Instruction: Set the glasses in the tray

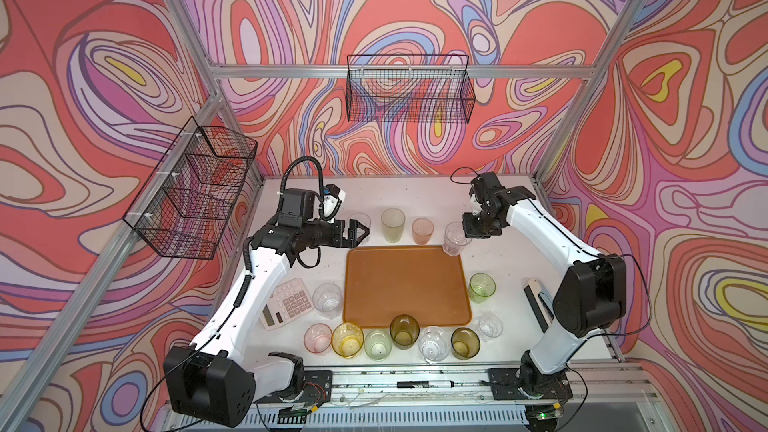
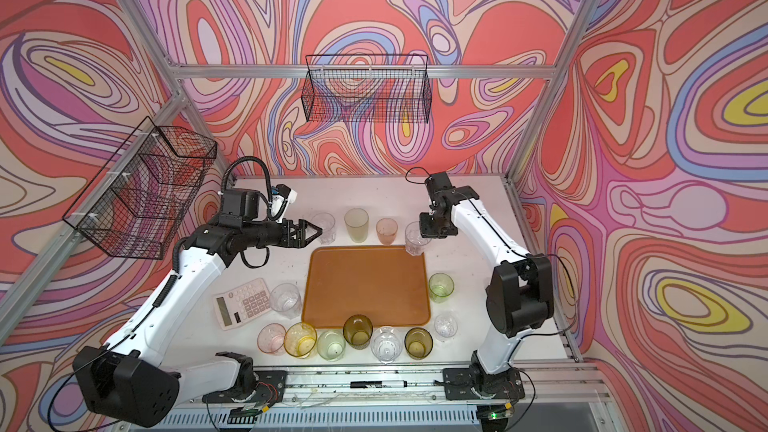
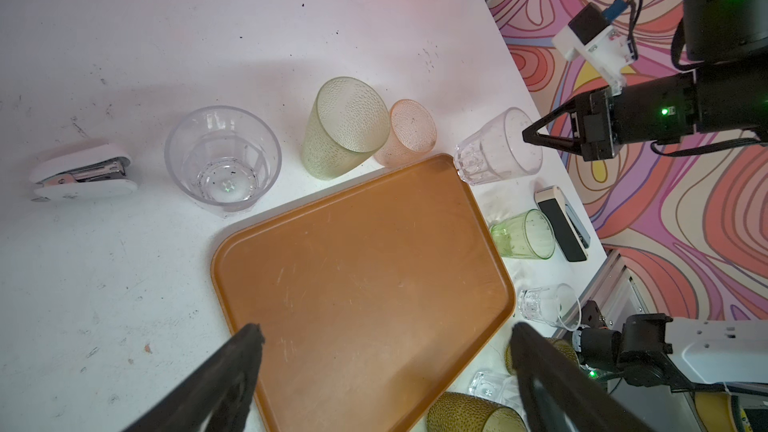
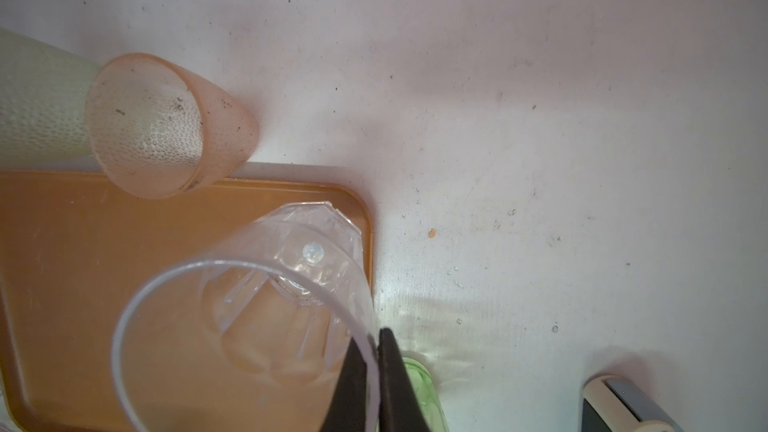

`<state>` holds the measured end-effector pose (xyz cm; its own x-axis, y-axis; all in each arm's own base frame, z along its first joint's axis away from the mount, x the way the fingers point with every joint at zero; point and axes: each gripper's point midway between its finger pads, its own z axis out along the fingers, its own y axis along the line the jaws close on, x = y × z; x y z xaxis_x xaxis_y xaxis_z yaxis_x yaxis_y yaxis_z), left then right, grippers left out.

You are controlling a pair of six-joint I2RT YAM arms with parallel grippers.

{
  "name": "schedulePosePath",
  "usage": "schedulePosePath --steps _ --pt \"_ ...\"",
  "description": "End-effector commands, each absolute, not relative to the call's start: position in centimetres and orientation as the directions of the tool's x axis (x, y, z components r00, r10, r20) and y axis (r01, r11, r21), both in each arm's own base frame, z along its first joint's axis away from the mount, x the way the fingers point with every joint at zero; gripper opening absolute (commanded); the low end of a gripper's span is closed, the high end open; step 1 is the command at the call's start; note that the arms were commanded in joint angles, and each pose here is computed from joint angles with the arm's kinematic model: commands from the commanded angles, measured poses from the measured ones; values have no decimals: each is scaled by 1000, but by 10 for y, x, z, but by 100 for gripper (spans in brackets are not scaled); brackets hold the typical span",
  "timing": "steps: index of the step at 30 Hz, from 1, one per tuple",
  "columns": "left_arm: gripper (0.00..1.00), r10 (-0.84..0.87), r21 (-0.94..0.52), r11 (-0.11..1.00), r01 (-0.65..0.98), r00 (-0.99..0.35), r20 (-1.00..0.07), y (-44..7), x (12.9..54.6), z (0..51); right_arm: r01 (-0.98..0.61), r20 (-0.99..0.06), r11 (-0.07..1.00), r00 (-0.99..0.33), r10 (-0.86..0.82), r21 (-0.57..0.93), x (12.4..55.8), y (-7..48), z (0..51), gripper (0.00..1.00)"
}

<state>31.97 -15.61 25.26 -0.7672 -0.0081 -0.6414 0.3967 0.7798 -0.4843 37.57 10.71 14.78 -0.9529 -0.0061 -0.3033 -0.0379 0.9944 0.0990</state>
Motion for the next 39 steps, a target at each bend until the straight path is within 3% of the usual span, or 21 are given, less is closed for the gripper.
schedulePosePath --steps 1,39 --pt "96 -6 -482 774 410 -757 -653 -158 317 255 -57 -304 993 -952 -23 103 370 113 147 0" --pt "96 5 -488 773 406 -772 -635 -161 318 248 -71 -237 997 -970 -59 40 379 120 96 3"
